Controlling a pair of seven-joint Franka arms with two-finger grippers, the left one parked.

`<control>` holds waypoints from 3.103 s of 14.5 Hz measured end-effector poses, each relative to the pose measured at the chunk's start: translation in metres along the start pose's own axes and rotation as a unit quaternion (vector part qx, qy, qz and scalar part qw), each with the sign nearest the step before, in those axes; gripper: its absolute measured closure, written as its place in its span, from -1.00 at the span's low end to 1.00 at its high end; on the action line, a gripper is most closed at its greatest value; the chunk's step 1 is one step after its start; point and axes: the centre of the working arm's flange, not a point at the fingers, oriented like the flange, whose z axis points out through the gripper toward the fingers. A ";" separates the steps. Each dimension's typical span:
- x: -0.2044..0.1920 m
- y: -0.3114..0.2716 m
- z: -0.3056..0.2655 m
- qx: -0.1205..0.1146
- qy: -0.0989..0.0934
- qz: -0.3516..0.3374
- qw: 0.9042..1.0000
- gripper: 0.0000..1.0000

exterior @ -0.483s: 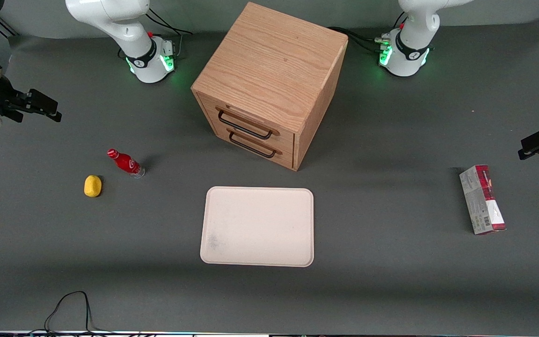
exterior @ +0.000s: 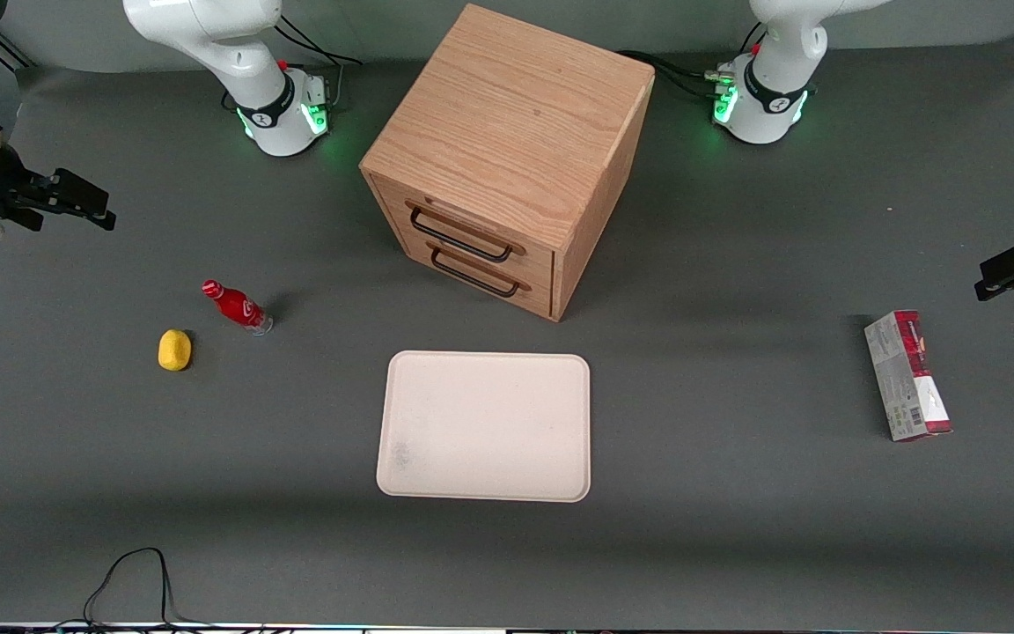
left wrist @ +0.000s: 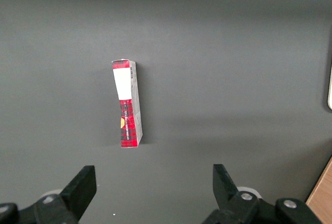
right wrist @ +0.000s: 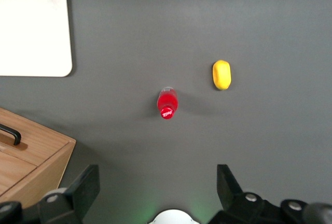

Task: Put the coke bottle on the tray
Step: 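Move the right gripper down over the red Coca-Cola bottle, then close the right gripper around the bottle's neck, then lift the bottle and carry it with the right gripper toward the cream tray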

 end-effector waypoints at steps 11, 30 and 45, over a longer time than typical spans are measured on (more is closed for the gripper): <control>-0.028 -0.005 0.261 0.007 0.053 -0.005 0.999 -1.00; -0.019 -0.001 0.300 0.002 0.054 -0.024 0.998 0.29; 0.122 -0.092 0.024 -0.006 0.049 -0.097 0.994 0.29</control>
